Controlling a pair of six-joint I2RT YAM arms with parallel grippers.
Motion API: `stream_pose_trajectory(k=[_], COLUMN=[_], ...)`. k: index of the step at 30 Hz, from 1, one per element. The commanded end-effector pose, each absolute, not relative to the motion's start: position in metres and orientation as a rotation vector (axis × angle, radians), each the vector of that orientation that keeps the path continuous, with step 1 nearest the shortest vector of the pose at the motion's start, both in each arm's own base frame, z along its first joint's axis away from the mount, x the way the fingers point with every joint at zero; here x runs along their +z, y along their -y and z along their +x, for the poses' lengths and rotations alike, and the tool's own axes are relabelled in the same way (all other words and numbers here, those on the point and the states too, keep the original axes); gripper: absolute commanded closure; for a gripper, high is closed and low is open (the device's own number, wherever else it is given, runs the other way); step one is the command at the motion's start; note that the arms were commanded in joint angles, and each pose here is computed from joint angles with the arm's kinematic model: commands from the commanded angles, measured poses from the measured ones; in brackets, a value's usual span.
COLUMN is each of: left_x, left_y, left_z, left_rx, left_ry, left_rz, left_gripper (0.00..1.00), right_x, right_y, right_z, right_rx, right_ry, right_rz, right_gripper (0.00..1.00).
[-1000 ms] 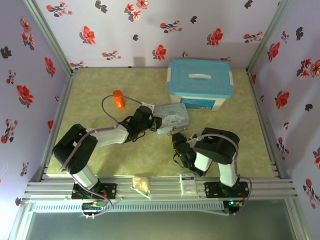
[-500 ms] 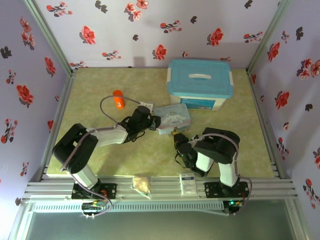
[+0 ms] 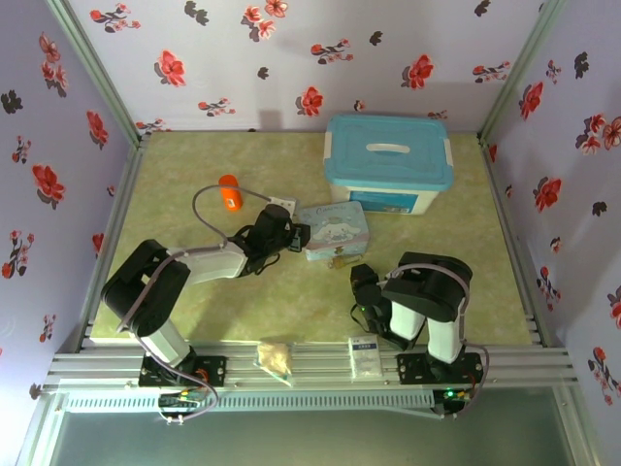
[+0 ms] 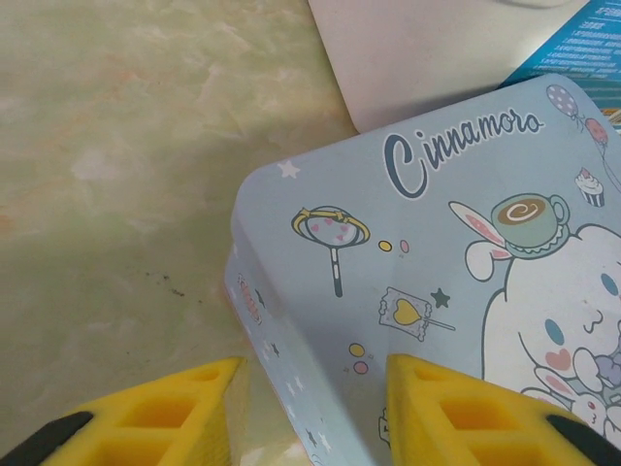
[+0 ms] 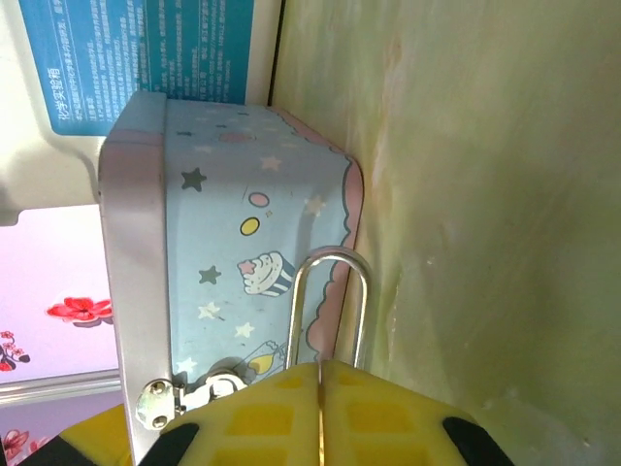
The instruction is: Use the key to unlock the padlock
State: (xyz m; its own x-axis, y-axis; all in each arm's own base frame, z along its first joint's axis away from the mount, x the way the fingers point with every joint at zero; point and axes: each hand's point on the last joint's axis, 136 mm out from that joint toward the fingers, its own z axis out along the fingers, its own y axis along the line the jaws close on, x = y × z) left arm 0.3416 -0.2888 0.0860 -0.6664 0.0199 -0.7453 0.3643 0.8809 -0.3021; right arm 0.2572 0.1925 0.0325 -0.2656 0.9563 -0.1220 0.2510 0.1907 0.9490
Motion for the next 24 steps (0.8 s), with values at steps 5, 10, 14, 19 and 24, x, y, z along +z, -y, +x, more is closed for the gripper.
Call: stream_pose_trajectory(k=[5, 10, 14, 19, 24], left_x=[0.004, 0.013, 0.034, 0.074, 0.122], left_y=[0.223, 0.23, 0.242, 0.26, 0.27], left_z=[0.304, 0.307, 0.313, 0.329, 0.341], left_rx=[-0.228, -0.27, -0.344, -0.433, -0.491], left_ry=[-2.558, -2.542, -2.502, -2.42, -2.326], left_rz=[0.309, 0.305, 0.293, 0.281, 0.266], left_gripper=[0.6, 0.56, 0.41, 0.32, 0.28], right_x=[0.012, 0.005, -0.001, 0.05, 0.042], right_y=[-0.175, -0.167, -0.163, -0.156, -0.166], right_z=[0.262, 0.255, 0.245, 0.241, 0.238], right_rx=[0.928, 0.829, 0.646, 0.243, 0.189], right_ry=[-1.784, -1.868, -2.043, -2.193, -2.36], right_rz=[1.043, 0.994, 0.918, 0.636, 0.532], right_gripper=[0.87, 0.72, 0.61, 0.48, 0.42])
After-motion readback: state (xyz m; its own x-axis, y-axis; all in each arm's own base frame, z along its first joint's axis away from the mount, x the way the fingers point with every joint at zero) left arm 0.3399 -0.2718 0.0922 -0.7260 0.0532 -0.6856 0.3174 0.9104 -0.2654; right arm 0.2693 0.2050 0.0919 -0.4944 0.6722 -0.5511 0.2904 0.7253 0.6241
